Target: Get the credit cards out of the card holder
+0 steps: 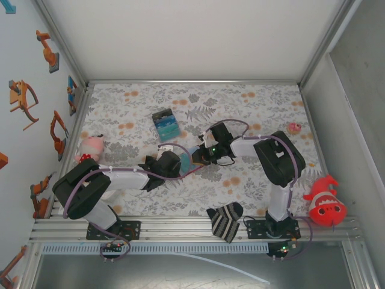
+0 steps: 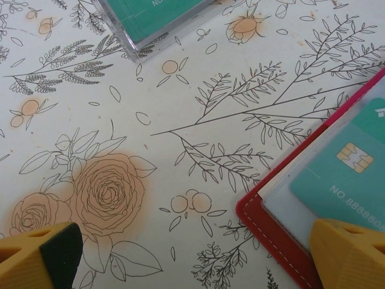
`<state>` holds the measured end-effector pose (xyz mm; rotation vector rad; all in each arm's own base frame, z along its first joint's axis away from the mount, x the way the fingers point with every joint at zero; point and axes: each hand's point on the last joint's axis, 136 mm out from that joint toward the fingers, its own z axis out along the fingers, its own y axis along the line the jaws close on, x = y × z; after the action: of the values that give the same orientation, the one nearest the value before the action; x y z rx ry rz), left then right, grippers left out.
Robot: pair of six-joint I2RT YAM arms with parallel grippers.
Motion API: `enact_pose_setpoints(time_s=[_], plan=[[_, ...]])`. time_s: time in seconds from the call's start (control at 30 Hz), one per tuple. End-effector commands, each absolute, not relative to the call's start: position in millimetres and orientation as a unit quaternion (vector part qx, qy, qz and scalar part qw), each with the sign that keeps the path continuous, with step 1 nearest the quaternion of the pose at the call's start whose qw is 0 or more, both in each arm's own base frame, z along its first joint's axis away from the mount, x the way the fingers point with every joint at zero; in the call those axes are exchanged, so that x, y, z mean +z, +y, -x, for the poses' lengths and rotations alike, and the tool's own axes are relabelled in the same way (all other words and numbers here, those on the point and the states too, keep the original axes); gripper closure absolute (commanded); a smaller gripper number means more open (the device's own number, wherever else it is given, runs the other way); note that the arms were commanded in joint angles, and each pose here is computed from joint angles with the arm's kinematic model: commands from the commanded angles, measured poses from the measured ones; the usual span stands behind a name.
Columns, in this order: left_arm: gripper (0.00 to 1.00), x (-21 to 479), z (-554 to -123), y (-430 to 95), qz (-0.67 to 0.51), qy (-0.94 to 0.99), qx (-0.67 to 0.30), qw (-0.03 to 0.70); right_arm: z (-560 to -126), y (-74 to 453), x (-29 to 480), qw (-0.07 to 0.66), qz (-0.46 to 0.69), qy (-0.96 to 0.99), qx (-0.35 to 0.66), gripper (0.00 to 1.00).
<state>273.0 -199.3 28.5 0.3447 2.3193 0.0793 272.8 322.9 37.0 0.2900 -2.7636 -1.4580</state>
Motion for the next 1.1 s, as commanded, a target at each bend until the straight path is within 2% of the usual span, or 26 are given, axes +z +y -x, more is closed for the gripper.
enact_pose_setpoints(time_s=[0.0, 0.2, 0.53, 0.77, 0.83, 1.0, 1.07], plan=[[0.03, 14.4, -262.8, -187.3, -0.163, 0.919, 0.068, 0.354, -273.7, 329.5, 58.2, -0.007, -0.103, -0.860, -0.500, 0.86], [0.03, 14.8, -262.7, -187.1, -0.165, 0.919, 0.069, 0.352, -272.4, 336.1, 64.3, -0.004, -0.110, -0.844, -0.526, 0.80], [0.03, 13.3, -262.4, -186.8, -0.164, 0.919, 0.069, 0.352, -266.1, 346.1, 62.2, 0.002, -0.123, -0.837, -0.533, 0.82], [0.03, 12.3, -261.7, -187.7, -0.163, 0.919, 0.065, 0.352, -263.3, 351.2, 59.3, 0.007, -0.127, -0.838, -0.531, 0.79], [0.03, 12.4, -262.0, -187.7, -0.163, 0.919, 0.065, 0.352, -264.1, 351.3, 59.3, 0.005, -0.127, -0.838, -0.530, 0.81], [0.03, 12.5, -262.1, -187.3, -0.161, 0.919, 0.065, 0.353, -266.8, 349.5, 57.8, -0.003, -0.128, -0.846, -0.518, 0.98], [0.03, 12.7, -261.9, -186.2, -0.161, 0.919, 0.067, 0.353, -268.1, 347.3, 57.8, -0.010, -0.130, -0.852, -0.508, 1.00]])
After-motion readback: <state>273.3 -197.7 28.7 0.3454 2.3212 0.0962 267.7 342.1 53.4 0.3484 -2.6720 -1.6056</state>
